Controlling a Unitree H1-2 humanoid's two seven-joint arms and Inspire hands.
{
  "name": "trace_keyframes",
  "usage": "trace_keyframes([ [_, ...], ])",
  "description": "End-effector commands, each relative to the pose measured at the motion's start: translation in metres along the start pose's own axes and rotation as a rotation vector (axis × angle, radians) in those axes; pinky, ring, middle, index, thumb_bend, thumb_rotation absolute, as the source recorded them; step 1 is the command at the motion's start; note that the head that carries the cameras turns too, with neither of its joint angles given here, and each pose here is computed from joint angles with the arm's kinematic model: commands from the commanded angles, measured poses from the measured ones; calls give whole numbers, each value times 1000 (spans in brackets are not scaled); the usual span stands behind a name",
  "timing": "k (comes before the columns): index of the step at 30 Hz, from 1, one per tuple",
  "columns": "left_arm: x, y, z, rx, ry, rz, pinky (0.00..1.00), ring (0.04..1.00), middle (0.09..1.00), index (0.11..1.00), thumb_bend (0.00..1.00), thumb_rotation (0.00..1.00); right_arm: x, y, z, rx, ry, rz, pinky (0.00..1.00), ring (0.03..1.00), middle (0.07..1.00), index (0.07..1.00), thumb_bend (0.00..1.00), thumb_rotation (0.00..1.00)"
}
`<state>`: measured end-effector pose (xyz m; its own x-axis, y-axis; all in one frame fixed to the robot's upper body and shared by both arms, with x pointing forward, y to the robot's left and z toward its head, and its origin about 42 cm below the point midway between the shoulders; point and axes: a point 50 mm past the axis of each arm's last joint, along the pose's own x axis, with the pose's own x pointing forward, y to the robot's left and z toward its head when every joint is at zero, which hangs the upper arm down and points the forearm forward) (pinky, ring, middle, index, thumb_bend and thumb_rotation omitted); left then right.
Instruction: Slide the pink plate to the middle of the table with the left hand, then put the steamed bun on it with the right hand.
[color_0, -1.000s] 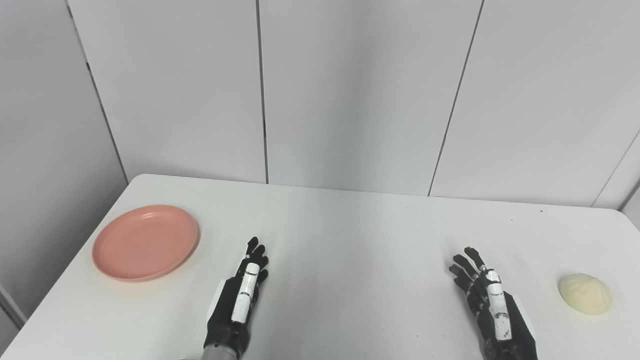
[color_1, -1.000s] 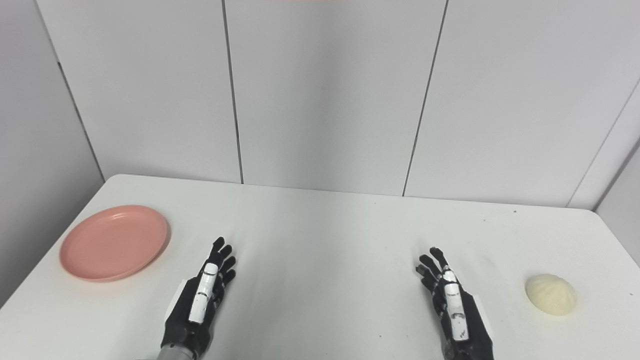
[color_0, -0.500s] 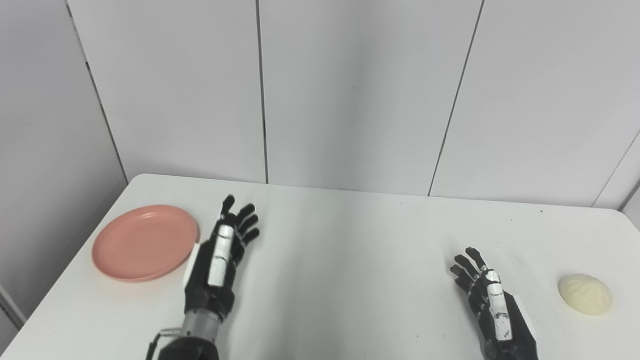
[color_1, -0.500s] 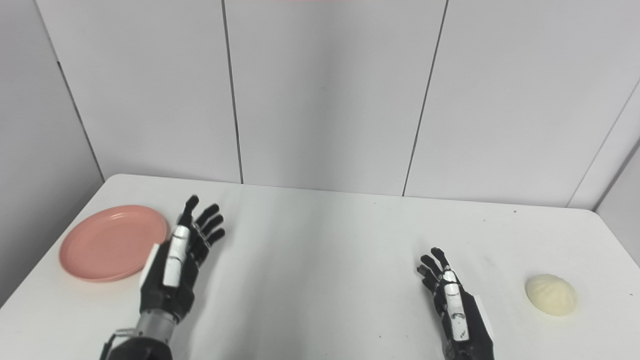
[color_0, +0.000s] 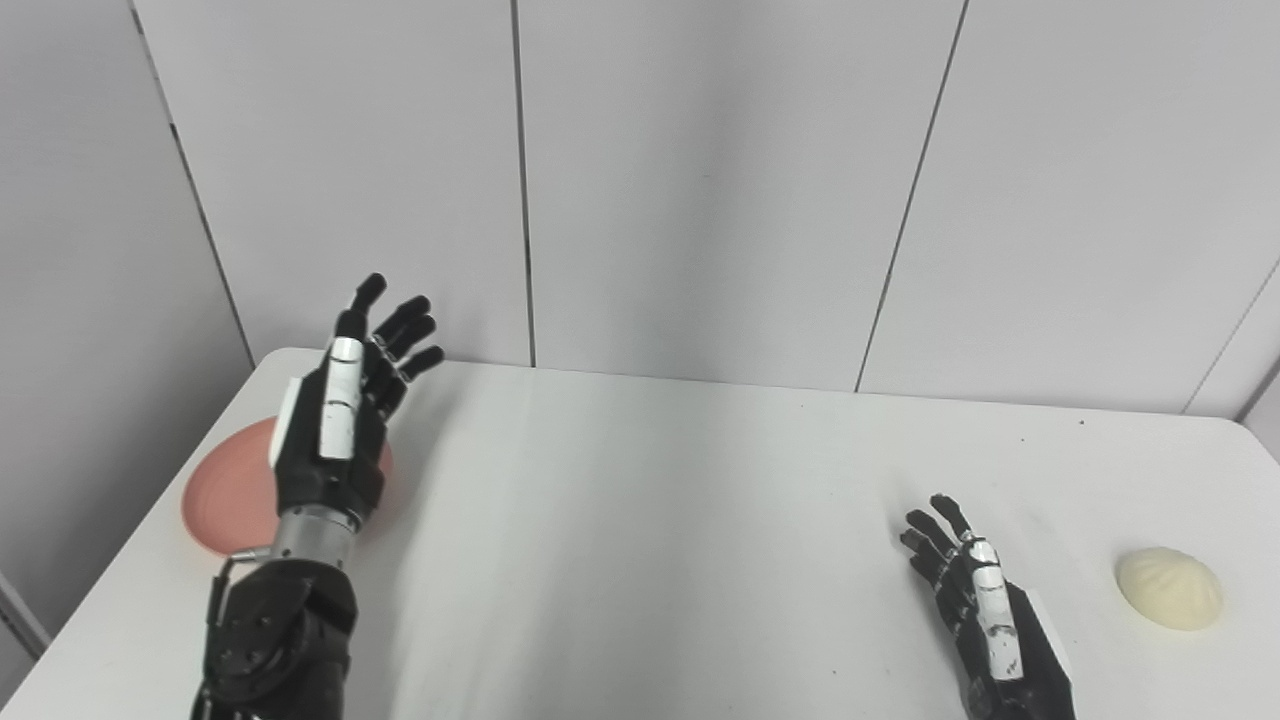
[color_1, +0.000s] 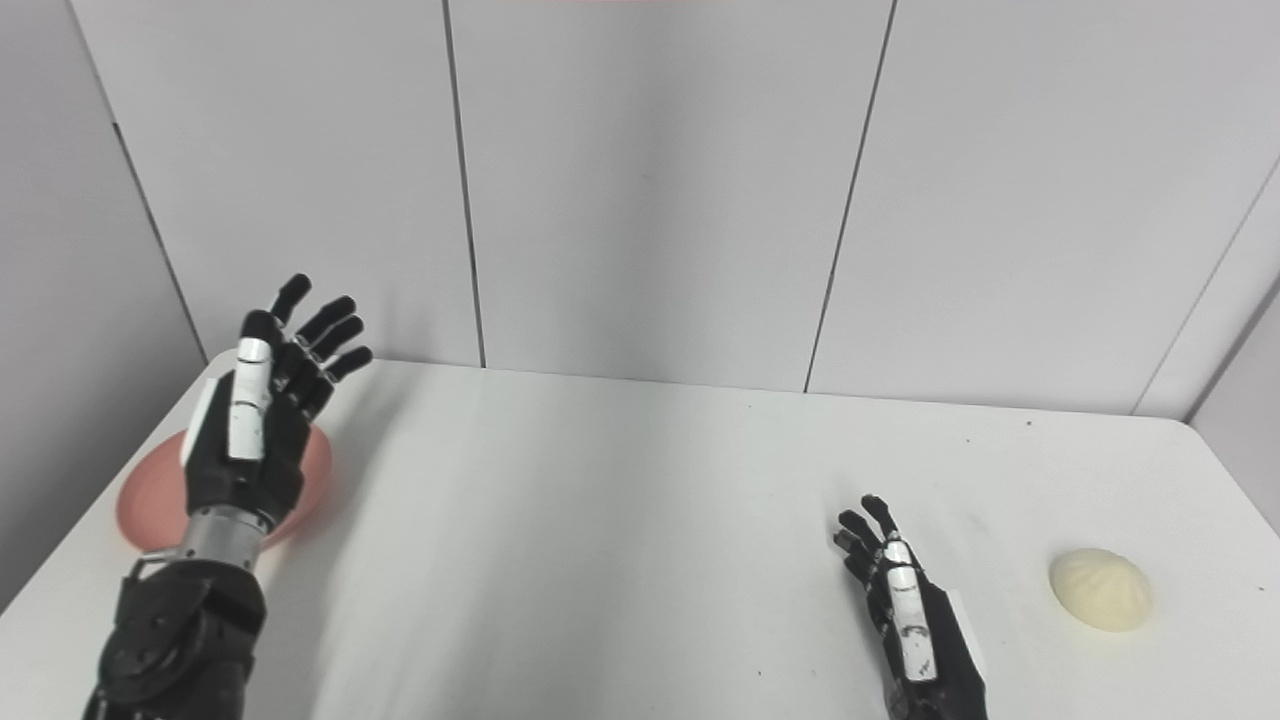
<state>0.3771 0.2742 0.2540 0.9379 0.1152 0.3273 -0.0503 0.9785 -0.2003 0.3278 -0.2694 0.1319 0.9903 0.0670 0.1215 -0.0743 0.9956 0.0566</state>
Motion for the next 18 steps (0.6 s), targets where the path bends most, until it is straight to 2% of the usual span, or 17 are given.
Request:
trace_keyframes([
  [1, 20, 5, 24, 15, -67, -8, 774, 848, 830, 922, 823, 878, -6, -1, -11, 14, 15, -3, 947, 888, 884, 931, 779, 972],
  [7, 38, 36, 36, 40, -61, -10, 718, 832, 810, 912, 843, 869, -6, 0, -10, 11, 12, 2, 939, 879, 873, 928, 774, 974],
  [9, 43, 48, 35, 61, -59, 1, 678, 825, 841, 906, 843, 877, -6, 0, -9, 11, 12, 3, 946, 884, 865, 925, 769, 973],
  [12, 47, 64, 31, 85, -49, 28, 663, 822, 848, 899, 858, 871, -7, 0, -9, 10, 11, 5, 956, 889, 862, 928, 763, 977],
  [15, 51, 81, 23, 113, -28, 55, 646, 799, 800, 888, 882, 849, -7, -1, -8, 10, 11, 7, 952, 884, 846, 925, 757, 979],
  [18, 55, 98, 16, 136, -11, 73, 671, 810, 835, 884, 872, 859, -7, -2, -8, 11, 12, 8, 954, 887, 838, 928, 751, 985],
])
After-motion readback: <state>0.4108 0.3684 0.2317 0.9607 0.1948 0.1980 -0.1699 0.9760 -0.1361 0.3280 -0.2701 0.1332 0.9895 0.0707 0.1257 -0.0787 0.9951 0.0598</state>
